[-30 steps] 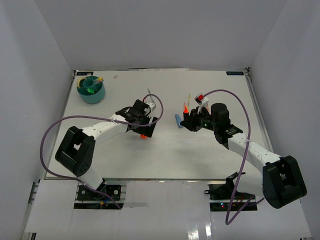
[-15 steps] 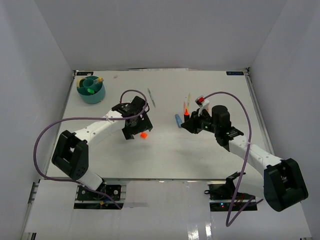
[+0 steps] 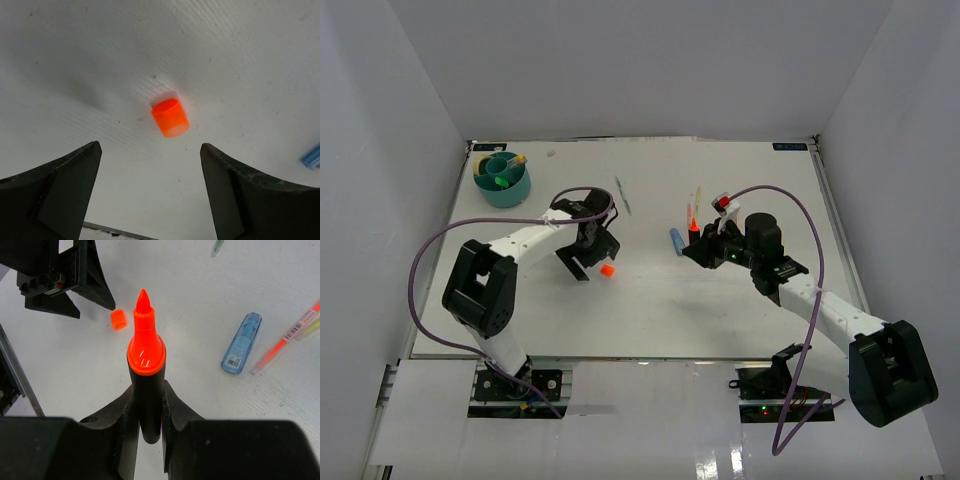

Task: Sort the stationery into containers
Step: Pick up the pen cap from the center of the board, then close the pen cap on the pen.

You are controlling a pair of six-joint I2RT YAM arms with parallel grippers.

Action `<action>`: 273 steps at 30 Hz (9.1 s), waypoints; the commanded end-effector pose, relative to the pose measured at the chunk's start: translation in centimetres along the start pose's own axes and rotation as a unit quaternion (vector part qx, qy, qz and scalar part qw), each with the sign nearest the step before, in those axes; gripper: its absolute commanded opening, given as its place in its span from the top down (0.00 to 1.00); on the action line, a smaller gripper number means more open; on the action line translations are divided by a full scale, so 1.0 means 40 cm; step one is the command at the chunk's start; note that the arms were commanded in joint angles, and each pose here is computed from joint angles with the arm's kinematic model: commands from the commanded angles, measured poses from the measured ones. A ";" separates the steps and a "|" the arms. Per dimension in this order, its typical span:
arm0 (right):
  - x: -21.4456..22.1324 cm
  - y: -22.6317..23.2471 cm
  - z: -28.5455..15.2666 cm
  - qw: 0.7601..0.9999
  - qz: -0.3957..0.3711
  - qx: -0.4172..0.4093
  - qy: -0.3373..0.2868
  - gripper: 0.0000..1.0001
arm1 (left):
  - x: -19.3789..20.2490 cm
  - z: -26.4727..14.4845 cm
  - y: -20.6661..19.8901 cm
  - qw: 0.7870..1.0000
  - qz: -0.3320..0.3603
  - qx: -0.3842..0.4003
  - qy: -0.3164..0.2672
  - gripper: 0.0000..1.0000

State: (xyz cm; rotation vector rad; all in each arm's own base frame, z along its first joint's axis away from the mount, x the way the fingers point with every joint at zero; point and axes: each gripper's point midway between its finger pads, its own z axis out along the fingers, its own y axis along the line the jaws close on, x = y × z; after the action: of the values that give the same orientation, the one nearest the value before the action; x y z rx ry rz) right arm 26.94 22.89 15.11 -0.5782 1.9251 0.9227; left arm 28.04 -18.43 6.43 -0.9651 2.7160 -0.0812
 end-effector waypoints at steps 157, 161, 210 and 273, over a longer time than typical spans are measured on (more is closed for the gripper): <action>-0.090 0.314 0.296 0.983 -0.008 -0.179 0.049 0.92 | -0.097 -0.421 -0.219 0.843 0.213 0.434 -0.235 0.74; -0.097 0.315 0.297 0.983 -0.009 -0.180 0.046 0.92 | -0.092 -0.421 -0.220 0.840 0.220 0.438 -0.234 0.75; -0.373 0.358 0.193 0.953 -0.153 -0.213 -0.154 0.92 | 0.062 -0.392 -0.207 0.798 0.363 0.417 -0.239 0.78; -0.659 0.393 0.054 0.901 -0.259 -0.230 -0.261 0.92 | 0.209 -0.194 -0.113 0.833 0.440 0.322 -0.096 1.00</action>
State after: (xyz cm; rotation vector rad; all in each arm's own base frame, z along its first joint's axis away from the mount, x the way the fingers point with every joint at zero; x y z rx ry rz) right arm 27.89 35.62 22.32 -1.0187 1.7161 1.2310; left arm 31.52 -27.81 28.33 0.1526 1.7853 -0.6783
